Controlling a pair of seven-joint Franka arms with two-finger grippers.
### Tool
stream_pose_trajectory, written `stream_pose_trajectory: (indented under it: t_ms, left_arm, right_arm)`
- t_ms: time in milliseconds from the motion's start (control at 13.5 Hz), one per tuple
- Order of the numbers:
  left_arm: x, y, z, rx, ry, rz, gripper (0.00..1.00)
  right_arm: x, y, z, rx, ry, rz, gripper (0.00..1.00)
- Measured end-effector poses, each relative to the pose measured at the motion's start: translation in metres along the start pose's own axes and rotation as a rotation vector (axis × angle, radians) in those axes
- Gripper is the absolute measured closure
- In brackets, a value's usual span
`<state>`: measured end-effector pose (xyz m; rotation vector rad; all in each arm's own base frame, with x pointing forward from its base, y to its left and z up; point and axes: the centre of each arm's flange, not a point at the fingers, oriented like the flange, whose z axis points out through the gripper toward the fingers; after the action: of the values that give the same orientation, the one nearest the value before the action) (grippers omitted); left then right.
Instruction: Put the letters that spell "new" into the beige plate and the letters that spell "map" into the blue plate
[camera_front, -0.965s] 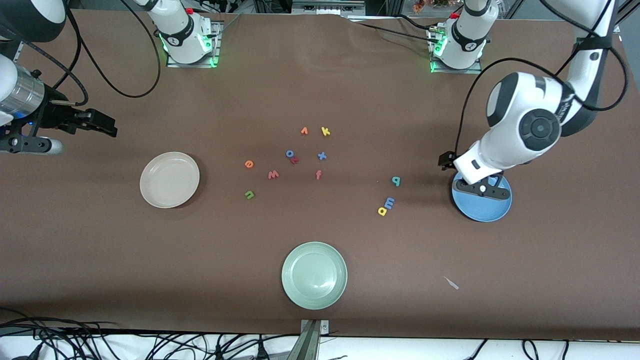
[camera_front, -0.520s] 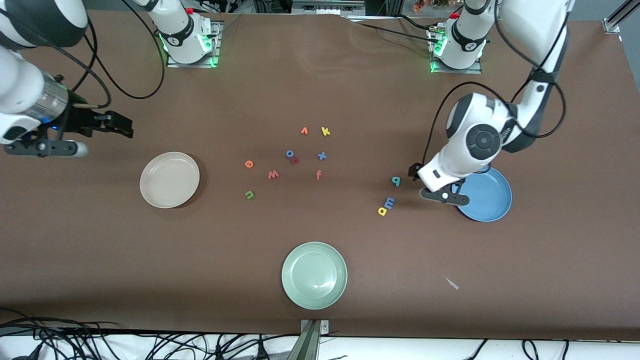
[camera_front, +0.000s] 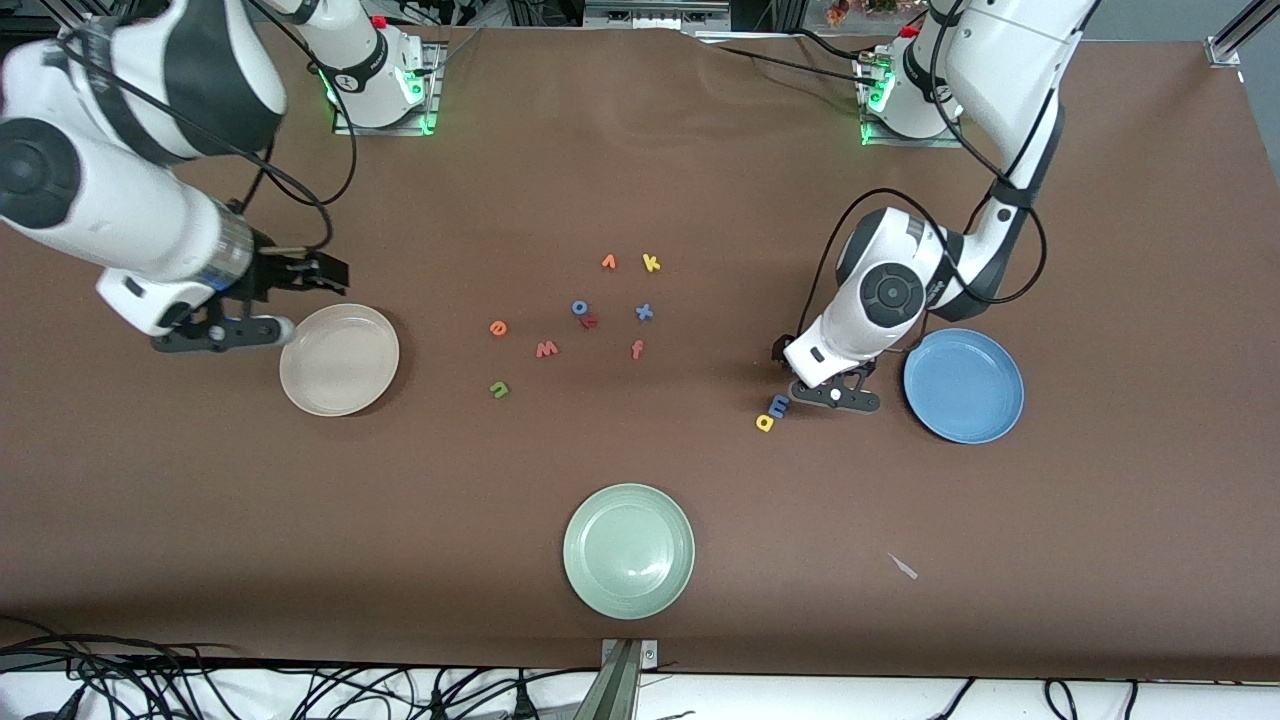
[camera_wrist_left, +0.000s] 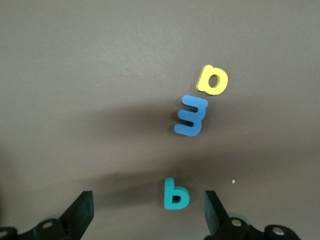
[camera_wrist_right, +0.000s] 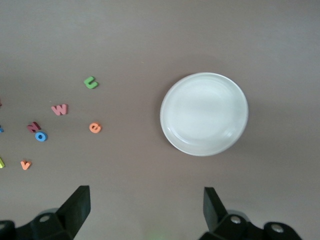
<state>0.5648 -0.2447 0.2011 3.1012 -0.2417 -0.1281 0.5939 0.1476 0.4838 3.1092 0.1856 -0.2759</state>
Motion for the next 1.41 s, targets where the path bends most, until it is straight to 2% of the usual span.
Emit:
stream_pose_trajectory:
  t_ms: [371, 520, 594, 668, 1039, 1188, 1336, 1411]
  left_arm:
    - [-0.003, 0.008, 0.027, 0.000, -0.012, -0.050, 0.02]
    - [-0.005, 0.008, 0.028, 0.002, -0.015, -0.052, 0.06]
    - [-0.006, 0.008, 0.030, 0.003, -0.020, -0.052, 0.15]
    - [-0.009, 0.008, 0.033, 0.005, -0.028, -0.051, 0.17]
    - [-0.019, 0.022, 0.040, 0.001, -0.048, -0.031, 0.17]
    - [-0.019, 0.021, 0.039, 0.002, -0.048, -0.031, 0.22]
    - [-0.019, 0.022, 0.035, 0.000, -0.042, -0.030, 0.43]
    - [-0.019, 0.022, 0.035, 0.000, -0.042, -0.031, 0.44]
  right_arm:
    - [0.027, -0.052, 0.061, 0.002, 0.034, 0.061, 0.00]
    - [0.034, -0.074, 0.090, 0.006, 0.053, 0.111, 0.00]
    - [0.038, -0.082, 0.104, 0.008, 0.060, 0.141, 0.00]
    - [0.041, -0.088, 0.116, 0.011, 0.066, 0.176, 0.00]
    - [0.057, -0.114, 0.167, 0.041, 0.101, 0.402, 0.00]
    - [0.059, -0.126, 0.183, 0.061, 0.107, 0.491, 0.00]
    - [0.062, -0.135, 0.201, 0.079, 0.114, 0.583, 0.00]
    - [0.063, -0.139, 0.212, 0.088, 0.121, 0.618, 0.00]
